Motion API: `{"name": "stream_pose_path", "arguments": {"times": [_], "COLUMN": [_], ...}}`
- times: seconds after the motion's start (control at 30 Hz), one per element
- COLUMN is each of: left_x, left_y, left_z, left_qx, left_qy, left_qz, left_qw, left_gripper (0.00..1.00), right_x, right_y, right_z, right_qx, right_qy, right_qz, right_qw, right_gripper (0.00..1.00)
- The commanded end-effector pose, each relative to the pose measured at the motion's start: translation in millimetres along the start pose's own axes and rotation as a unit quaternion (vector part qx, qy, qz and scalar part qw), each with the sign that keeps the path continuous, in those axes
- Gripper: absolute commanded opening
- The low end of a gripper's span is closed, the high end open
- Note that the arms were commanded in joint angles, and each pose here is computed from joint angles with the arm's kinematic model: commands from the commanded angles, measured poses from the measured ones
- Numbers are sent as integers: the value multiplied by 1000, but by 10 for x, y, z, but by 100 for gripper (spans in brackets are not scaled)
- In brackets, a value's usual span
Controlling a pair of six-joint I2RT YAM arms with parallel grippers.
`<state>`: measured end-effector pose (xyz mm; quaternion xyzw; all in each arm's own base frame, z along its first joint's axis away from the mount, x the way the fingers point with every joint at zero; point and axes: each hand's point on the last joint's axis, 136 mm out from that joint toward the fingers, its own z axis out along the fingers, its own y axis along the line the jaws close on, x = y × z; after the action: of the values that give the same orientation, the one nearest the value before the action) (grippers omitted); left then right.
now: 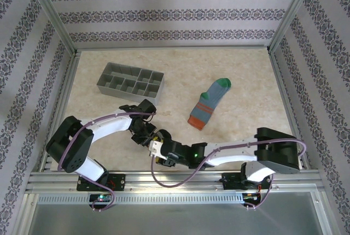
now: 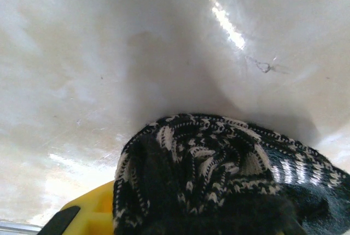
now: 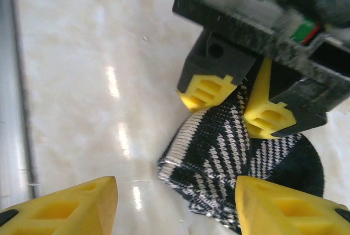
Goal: Roll the socks
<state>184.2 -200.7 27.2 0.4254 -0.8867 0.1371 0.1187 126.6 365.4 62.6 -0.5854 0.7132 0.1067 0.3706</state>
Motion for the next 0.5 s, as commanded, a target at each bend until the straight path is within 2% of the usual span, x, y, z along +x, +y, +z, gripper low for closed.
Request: {"name": "stream_pose_path", "arguments": {"times": [0.0, 0.2, 0.3, 0.37, 0.43, 0.47], "left_x": [-105, -106, -101, -100, -103, -101], "left_y": [686, 654, 644, 609, 574, 551], "left_z": [167, 171, 173, 156, 119, 104], "left_qx": [-136, -128, -123, -114, -103, -95], "left_qy": [-25, -25, -24, -25, -30, -31], "left_qz": [-20, -18, -18, -14, -10, -7], "left_qw": [990, 991, 992, 993, 994, 995], "left_gripper": [0, 0, 0, 0, 0, 5], "right_x": [-78, -87, 39, 163, 305, 357], "right_y": [-309, -278, -275, -286, -289, -268], "right_z": [76, 232, 329, 395, 448, 462], "right_qx": [104, 104, 94, 83, 68, 56], "right_qy": [22, 39, 65, 91, 117, 127], "right_qz": [-35, -36, -13, 12, 45, 56], "right_qw": [994, 993, 993, 992, 990, 989], "right_gripper": [57, 57, 54, 47, 30, 21]}}
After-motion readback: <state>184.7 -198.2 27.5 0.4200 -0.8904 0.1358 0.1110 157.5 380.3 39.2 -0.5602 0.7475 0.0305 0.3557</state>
